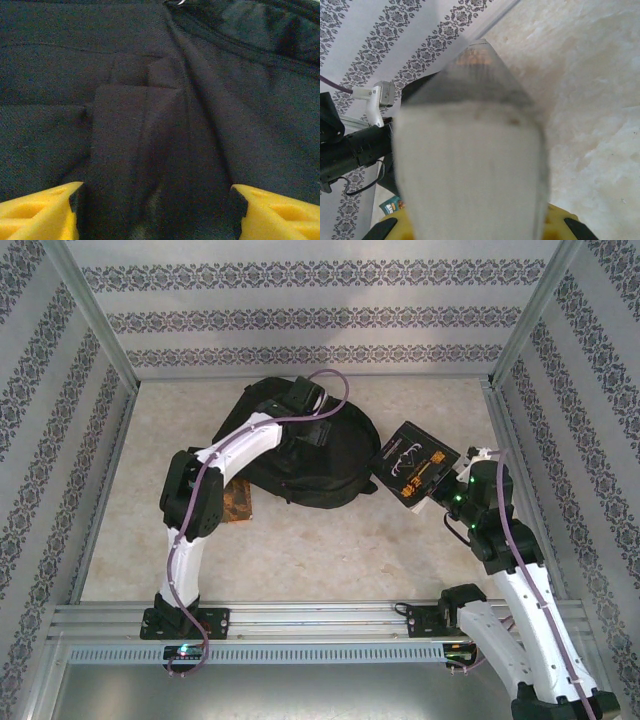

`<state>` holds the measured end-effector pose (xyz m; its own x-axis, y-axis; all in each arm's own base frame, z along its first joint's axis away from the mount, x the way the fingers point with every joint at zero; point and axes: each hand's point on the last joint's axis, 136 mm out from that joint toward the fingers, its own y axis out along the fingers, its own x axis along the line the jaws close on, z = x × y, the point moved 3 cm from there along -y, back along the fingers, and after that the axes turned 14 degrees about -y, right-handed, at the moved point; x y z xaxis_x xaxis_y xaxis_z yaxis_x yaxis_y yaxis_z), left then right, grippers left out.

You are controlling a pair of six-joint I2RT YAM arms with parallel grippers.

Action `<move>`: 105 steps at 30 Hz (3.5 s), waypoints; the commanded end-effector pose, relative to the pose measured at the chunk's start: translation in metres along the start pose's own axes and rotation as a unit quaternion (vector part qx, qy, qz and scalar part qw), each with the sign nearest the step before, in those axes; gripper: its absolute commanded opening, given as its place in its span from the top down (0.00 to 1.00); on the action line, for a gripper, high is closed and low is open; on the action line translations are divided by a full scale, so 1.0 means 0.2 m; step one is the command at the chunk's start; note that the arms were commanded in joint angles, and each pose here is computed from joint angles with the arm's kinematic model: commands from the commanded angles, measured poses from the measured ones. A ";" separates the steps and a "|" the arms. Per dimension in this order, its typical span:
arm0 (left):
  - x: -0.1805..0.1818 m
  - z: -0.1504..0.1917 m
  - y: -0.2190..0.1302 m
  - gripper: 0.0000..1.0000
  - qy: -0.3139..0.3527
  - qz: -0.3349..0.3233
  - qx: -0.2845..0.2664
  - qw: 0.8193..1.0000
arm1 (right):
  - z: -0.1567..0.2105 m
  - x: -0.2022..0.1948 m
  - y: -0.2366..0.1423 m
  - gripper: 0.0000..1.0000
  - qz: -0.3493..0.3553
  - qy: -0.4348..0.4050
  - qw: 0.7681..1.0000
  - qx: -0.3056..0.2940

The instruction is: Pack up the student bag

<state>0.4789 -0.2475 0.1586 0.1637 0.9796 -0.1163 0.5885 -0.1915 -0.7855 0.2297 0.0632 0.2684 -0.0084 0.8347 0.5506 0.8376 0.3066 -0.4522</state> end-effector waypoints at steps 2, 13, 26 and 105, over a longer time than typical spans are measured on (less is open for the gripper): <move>0.07 -0.01 0.03 0.44 0.010 -0.011 0.015 1.000 | -0.11 0.09 -0.06 1.00 -0.038 -0.016 0.999 -0.033; -0.11 -0.11 -0.19 1.00 -0.069 0.138 -0.032 0.987 | -0.18 0.07 -0.06 1.00 -0.015 -0.027 0.999 -0.044; -0.08 -0.27 -0.57 1.00 -0.172 0.293 -0.096 0.936 | -0.21 0.02 -0.11 1.00 0.035 -0.043 0.997 -0.060; -0.55 0.16 -1.05 1.00 0.035 0.167 -0.047 0.984 | 0.11 0.08 0.17 1.00 -0.143 0.099 0.984 0.038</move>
<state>0.3189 -0.3166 0.2634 0.3864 0.8919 -0.2350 0.4632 -0.4080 -0.7868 0.2466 0.1015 0.2205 -0.0343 0.5433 0.8388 0.7319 0.5852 -0.3491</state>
